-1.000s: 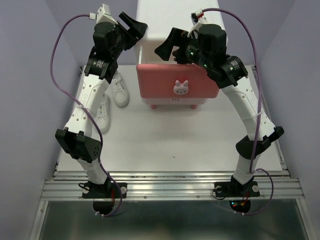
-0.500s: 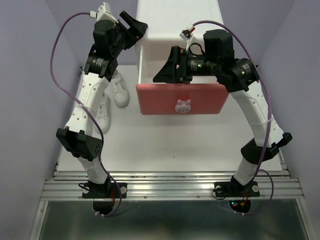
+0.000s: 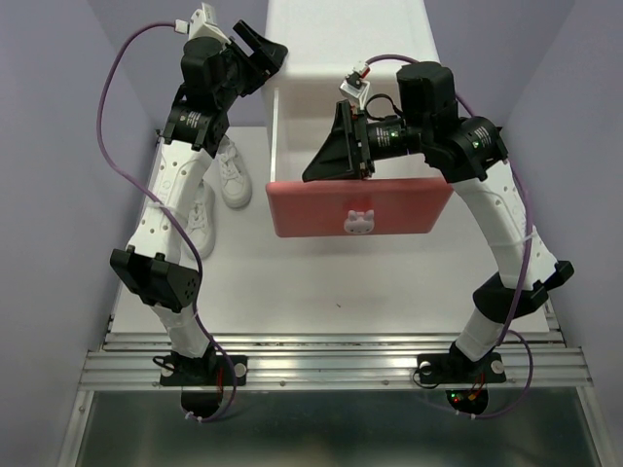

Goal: Place and organize the shoes in the shoe cabinet

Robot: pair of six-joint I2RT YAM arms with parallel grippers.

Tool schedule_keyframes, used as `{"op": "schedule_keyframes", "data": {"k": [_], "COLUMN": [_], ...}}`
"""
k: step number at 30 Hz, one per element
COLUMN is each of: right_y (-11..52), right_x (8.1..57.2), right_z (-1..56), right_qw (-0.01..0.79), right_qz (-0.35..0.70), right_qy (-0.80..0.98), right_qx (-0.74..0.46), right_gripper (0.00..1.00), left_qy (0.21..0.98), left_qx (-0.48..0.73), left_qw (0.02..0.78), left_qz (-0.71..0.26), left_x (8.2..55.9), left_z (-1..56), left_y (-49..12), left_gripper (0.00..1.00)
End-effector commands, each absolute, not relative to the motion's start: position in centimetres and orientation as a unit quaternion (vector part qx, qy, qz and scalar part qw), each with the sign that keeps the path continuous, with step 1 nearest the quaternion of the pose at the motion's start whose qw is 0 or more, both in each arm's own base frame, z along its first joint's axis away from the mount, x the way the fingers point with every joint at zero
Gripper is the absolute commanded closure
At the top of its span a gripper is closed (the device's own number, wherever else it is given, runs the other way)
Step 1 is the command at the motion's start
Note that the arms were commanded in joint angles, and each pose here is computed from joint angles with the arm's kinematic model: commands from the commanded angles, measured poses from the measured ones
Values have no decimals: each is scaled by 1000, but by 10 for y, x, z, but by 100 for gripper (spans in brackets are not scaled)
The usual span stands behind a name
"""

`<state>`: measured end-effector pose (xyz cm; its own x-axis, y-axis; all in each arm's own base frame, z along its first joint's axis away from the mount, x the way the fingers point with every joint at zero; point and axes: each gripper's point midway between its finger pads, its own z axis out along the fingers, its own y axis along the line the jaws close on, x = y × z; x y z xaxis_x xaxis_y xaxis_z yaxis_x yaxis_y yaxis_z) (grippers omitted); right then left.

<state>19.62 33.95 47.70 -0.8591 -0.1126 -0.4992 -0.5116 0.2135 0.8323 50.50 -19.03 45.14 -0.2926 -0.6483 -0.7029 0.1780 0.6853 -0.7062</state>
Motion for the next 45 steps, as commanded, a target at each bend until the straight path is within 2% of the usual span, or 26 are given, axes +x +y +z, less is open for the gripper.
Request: {"op": "schedule_keyframes", "data": {"k": [1,3,7,12,16,17,20,21,30,36,40,45], "right_y": [328,331,321,296,287,263,220,194,146,164,151,116], "right_x": [157,176,244,311,352,370,412,430,518,524,525,530], "right_z": [510,511,532,588,604,620,631,630,562,532,513,490], "right_qw": [167,215,372,554,627,675,729,739,701,669,666,671], "right_qz": [623,606,553,505,461,421,364,344,332,341,295,189], "right_qy": [727,733,730,658,626,606,576,571,620,658,681,711], "right_qx": [-237,-221,-152,-72,-42,-3,66,95,114,59,68,94], "right_gripper": [0,0,0,0,0,0,0,0,0,0,0,0], "left_qy": [889,889,888,885,881,879,877,877,859,833,807,758], "left_qx": [-179,-180,-180,-187,-194,-196,-199,-200,-206,-204,-213,-253], "left_qw": [385,385,386,386,389,390,390,389,414,458,489,522], "left_qz": [-172,-173,-174,-181,-187,-189,-196,-197,-220,-234,-252,-297], "left_x": [507,505,501,498,498,499,500,501,502,501,500,502], "left_z": [243,244,246,249,254,255,257,257,296,345,380,424], "left_y": [-158,-157,-157,-157,-158,-159,-161,-161,-160,-146,-129,-89], "left_gripper": [16,16,16,16,16,16,16,16,16,13,9,7]}}
